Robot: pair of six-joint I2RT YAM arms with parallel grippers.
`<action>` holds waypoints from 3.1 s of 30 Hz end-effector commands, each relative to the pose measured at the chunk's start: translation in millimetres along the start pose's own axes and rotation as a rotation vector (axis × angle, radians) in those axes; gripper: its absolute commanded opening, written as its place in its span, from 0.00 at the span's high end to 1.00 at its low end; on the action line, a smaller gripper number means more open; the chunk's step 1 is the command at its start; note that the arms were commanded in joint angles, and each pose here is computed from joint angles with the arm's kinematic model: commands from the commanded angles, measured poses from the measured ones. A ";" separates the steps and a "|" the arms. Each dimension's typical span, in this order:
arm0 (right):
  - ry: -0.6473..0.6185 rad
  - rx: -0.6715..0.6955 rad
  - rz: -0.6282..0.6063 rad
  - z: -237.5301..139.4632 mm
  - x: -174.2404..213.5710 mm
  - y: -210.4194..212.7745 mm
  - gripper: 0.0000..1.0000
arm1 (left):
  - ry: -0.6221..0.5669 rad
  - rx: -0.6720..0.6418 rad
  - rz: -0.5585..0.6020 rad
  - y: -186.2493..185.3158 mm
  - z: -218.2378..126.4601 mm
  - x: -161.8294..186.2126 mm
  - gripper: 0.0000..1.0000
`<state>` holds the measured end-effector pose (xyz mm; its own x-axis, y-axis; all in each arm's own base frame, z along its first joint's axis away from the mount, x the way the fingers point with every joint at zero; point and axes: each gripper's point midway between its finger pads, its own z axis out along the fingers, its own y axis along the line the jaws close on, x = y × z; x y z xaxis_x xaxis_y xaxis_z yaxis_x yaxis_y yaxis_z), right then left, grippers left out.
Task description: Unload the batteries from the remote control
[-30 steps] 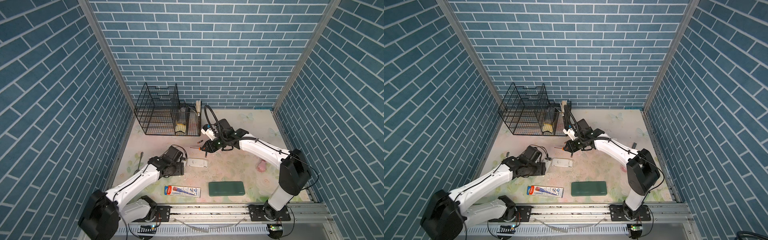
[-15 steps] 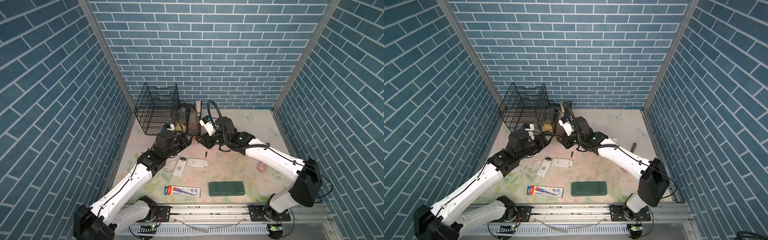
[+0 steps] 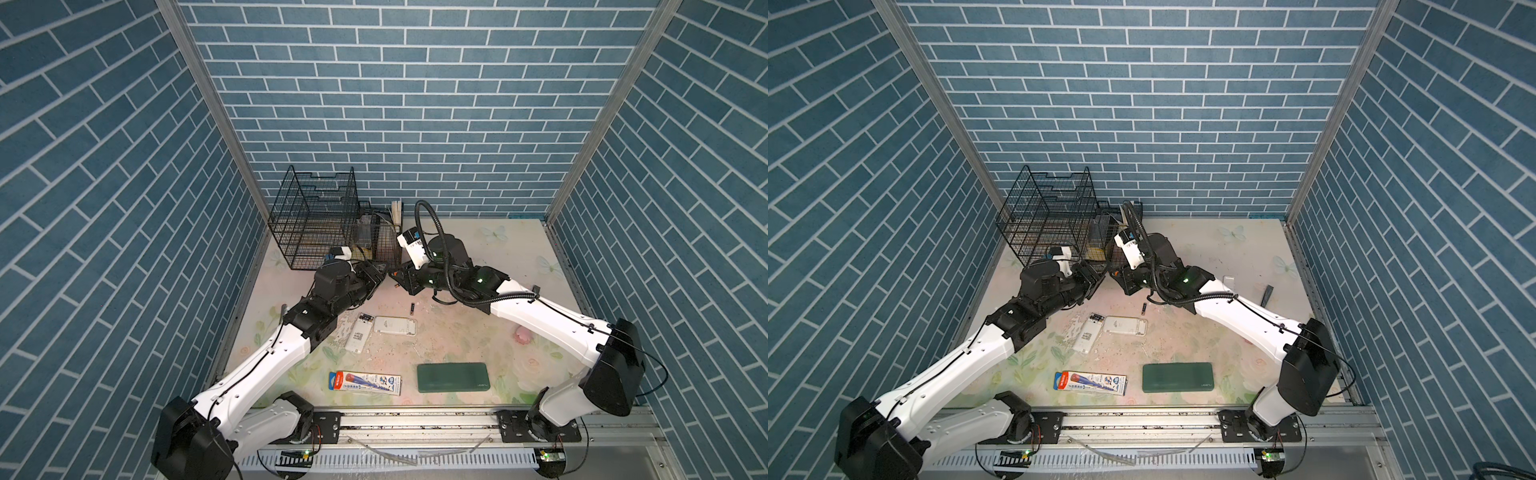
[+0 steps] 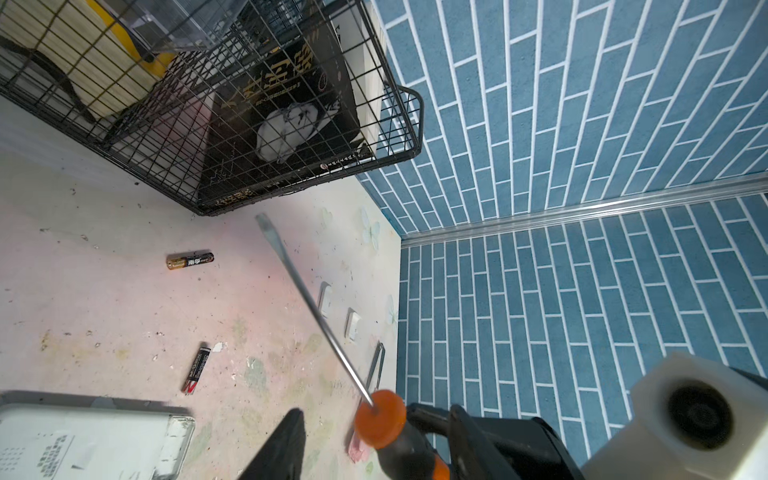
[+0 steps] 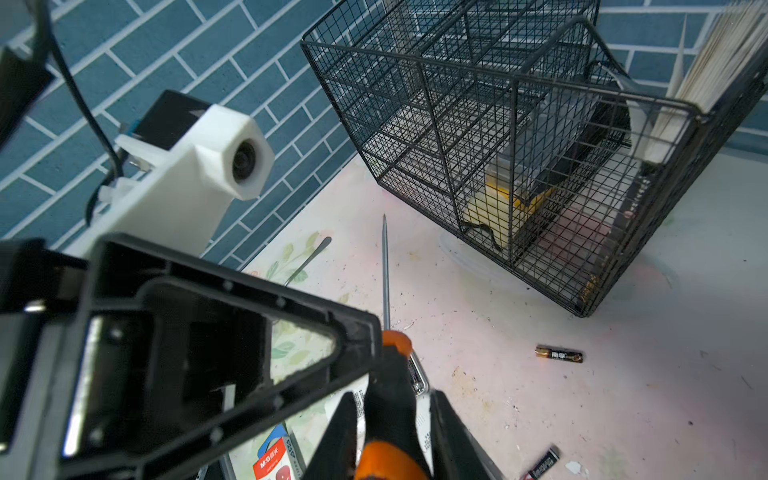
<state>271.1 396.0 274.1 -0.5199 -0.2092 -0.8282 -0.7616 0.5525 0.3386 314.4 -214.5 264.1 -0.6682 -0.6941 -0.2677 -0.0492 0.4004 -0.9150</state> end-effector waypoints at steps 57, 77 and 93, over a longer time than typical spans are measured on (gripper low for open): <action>-0.085 -0.298 0.780 -34.1 -30.8 -16.2 0.49 | -0.267 0.085 0.079 11.4 -25.5 -46.9 1.00; -0.063 -0.350 0.885 36.0 -12.4 6.6 0.46 | -0.309 0.077 0.074 11.2 -16.3 -56.4 1.00; -0.084 -0.342 0.885 57.5 -22.3 4.6 0.54 | -0.277 0.059 0.073 18.0 -12.1 -44.9 1.00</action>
<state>291.6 440.1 250.0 -0.9514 0.2046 -0.2304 -0.1755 0.2548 0.9509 336.5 -164.3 256.8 -0.4365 -0.8085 -0.3947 0.0129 0.4330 -0.9013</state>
